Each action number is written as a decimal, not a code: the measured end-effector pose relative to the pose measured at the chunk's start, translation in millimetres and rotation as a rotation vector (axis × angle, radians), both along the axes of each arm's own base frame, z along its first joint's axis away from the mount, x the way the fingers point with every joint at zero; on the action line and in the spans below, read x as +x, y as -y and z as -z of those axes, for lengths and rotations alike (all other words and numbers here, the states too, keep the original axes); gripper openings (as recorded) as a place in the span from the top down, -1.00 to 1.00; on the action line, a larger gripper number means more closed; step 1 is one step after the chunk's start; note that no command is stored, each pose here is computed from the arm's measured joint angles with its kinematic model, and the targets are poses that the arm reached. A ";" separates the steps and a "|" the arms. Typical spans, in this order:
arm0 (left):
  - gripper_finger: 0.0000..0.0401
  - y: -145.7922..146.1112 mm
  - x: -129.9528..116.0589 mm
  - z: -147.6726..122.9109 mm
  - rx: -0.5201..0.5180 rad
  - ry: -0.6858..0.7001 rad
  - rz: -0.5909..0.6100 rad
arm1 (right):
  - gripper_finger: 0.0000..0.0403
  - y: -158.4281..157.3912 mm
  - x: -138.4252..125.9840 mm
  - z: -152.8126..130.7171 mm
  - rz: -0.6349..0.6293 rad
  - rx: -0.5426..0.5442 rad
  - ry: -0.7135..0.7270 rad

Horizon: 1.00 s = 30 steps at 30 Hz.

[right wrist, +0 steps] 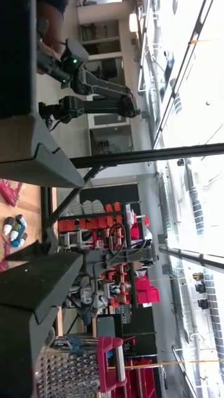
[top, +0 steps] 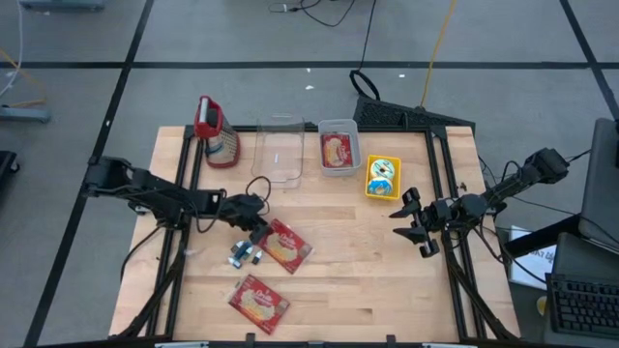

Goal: Pick & Place Food Item
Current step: Put the top popcorn bag pack into the gray bin

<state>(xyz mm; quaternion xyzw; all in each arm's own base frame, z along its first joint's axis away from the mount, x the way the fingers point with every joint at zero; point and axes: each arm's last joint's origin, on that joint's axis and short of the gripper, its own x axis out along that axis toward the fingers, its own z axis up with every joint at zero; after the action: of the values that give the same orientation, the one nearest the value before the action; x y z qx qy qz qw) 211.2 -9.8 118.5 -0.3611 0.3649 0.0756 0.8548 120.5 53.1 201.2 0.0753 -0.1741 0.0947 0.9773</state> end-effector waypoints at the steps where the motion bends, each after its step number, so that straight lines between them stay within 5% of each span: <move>1: -0.13 0.5 1.1 -1.3 -0.003 0.019 0.019 | 0.16 0.0 0.0 0.1 0.000 0.000 -0.001; 11: -0.10 1.6 3.0 -3.6 0.003 0.054 0.046 | 0.16 0.0 0.1 0.2 -0.001 0.002 -0.002; 15: 0.13 1.8 3.0 -3.6 0.000 0.053 0.045 | 0.16 0.0 0.1 0.2 -0.001 0.002 -0.002; 23: 0.92 1.0 3.0 -3.5 0.015 0.051 0.028 | 0.16 0.0 0.0 0.2 -0.002 0.005 -0.002; 30: 0.98 2.9 4.7 -9.9 0.007 0.102 0.011 | 0.16 0.1 -0.2 -0.5 -0.033 0.087 -0.009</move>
<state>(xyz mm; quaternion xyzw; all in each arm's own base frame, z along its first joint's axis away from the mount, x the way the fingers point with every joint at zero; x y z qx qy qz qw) 215.9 -12.7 128.3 -0.3594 0.3226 0.0541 0.8740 120.3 53.0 201.7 0.1209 -0.1723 0.1026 0.9722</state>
